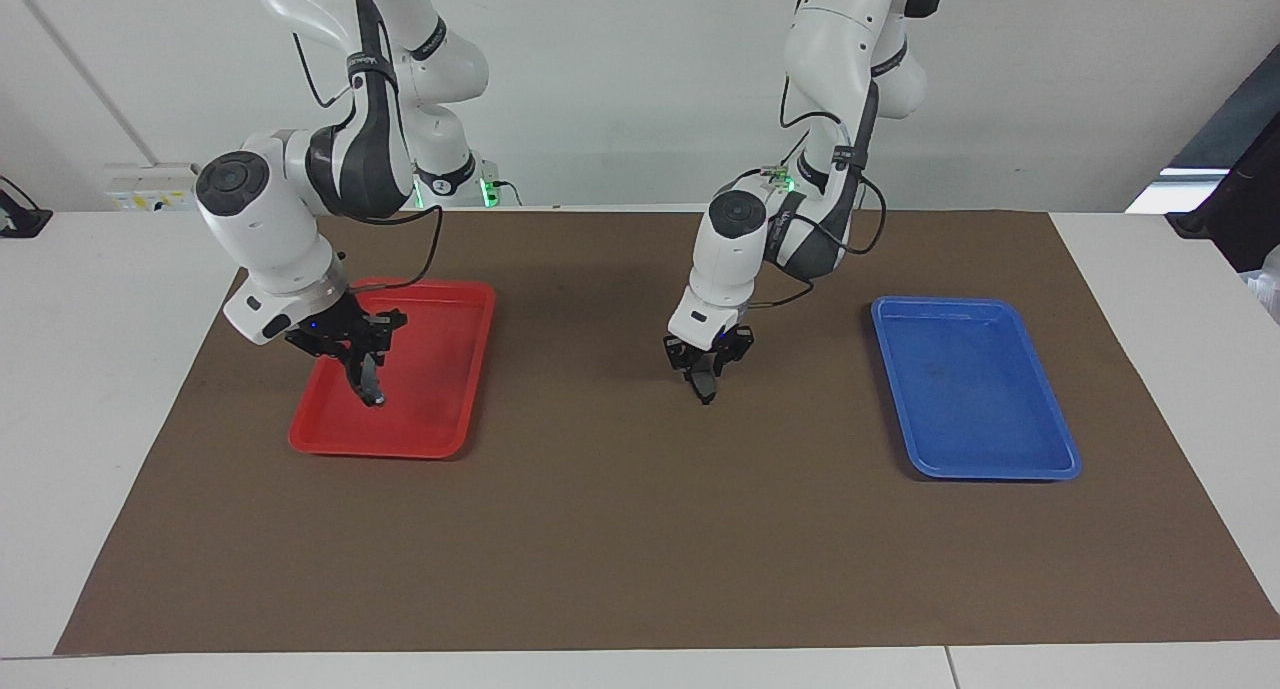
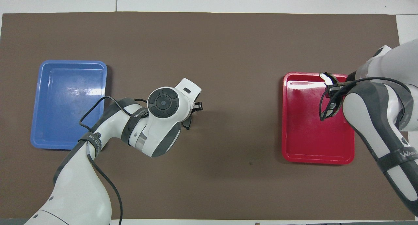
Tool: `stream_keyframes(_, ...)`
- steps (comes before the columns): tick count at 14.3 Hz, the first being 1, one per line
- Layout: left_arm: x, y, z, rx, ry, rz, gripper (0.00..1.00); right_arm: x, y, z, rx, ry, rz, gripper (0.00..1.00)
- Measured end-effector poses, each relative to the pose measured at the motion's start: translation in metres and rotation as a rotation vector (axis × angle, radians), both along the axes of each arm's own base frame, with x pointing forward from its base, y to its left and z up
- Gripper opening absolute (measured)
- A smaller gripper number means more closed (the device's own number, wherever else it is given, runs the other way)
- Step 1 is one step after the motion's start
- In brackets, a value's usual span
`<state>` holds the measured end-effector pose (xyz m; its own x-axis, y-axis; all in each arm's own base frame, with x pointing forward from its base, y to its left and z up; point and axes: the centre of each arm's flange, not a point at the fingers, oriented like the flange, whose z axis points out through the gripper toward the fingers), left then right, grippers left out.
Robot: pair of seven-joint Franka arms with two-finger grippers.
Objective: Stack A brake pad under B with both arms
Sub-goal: 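Set the pad down with the left gripper while the right gripper lifts its pad, then withdraw the left gripper while the right gripper carries its pad toward the placed pad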
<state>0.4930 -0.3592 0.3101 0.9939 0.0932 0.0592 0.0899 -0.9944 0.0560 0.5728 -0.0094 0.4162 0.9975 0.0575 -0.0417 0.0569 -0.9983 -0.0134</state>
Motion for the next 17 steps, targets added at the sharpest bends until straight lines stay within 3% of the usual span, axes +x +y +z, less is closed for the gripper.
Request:
stream_keyframes(3, 0.021, 0.024, 0.018, -0.012, -0.028, 0.024, 1.00, 0.003, 0.007, 0.010, 0.001, 0.005, 0.012, 0.43)
stream_keyframes(8, 0.052, 0.116, 0.073, 0.024, -0.003, -0.027, 1.00, 0.007, 0.098, 0.033, 0.013, -0.030, 0.079, 0.43)
stream_keyframes(12, 0.075, 0.230, 0.116, 0.038, -0.015, -0.059, 1.00, -0.012, 0.233, 0.046, 0.034, -0.054, 0.018, 0.43)
stream_keyframes(15, 0.077, 0.301, 0.149, 0.047, -0.030, -0.064, 1.00, -0.026, 0.304, 0.028, 0.111, -0.053, 0.000, 0.43)
stream_keyframes(17, 0.073, 0.334, 0.185, 0.052, -0.013, -0.070, 1.00, -0.034, 0.351, 0.007, 0.113, -0.062, -0.014, 0.43)
